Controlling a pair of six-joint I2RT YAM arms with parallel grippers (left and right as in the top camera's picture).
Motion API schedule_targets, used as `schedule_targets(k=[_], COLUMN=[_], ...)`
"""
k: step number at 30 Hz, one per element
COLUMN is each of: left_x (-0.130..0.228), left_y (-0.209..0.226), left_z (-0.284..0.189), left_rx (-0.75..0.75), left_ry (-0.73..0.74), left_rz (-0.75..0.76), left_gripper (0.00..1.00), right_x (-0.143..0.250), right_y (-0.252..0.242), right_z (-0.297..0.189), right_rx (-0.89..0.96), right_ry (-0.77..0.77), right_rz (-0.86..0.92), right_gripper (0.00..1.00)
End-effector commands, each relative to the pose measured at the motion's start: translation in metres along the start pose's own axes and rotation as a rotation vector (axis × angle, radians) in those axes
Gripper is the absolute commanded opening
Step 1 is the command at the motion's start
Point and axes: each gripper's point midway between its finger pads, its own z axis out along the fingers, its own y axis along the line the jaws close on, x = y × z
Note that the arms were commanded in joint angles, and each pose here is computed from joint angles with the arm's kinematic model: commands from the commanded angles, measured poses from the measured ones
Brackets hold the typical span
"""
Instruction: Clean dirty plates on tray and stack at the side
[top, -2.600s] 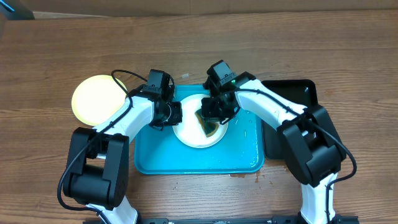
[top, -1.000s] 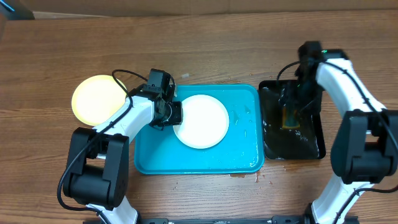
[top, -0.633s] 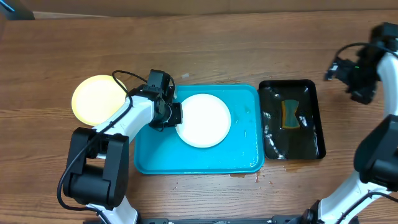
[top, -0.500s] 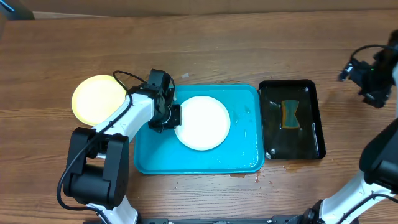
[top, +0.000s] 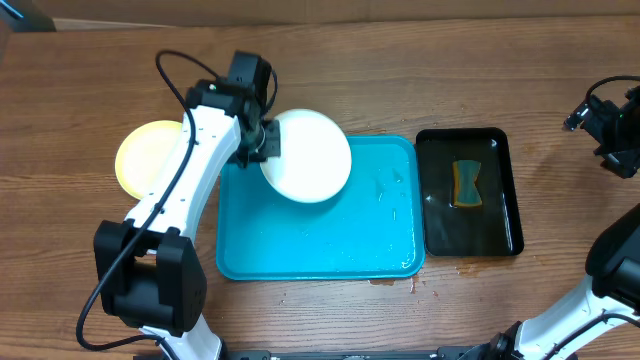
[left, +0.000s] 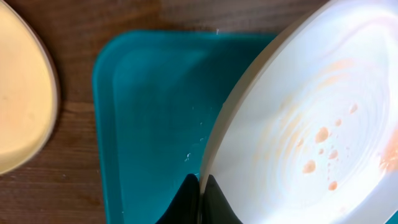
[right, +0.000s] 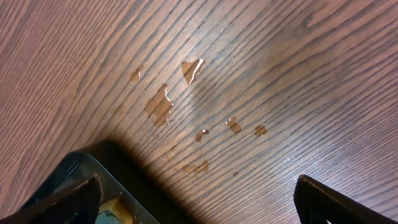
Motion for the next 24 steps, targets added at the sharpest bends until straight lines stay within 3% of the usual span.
schedule_targets(k=[1, 7, 14, 24], left_x=[-0.025, -0.047, -0.043, -0.006], left_y=[-0.017, -0.07, -0.157, -0.256], left_z=[-0.024, -0.062, -0.09, -0.132], left_rx=[0.015, 0.072, 0.074, -0.131], left_ry=[-0.093, -0.239, -0.441, -0.785], left_rz=[0.02, 0.112, 0.25, 0.52], left_gripper=[0.04, 0.04, 0.04, 0.04], right_x=[-0.005, -0.005, -0.005, -0.005], right_y=[0.005, 0.005, 0.005, 0.005], right_z=[-0.012, -0.012, -0.012, -0.012], right_rx=[-0.016, -0.016, -0.016, -0.016], right_ry=[-0.039, -0.039, -0.039, -0.039], right_rz=[-0.004, -0.004, -0.004, -0.004], right_gripper=[1.0, 1.0, 1.0, 1.0])
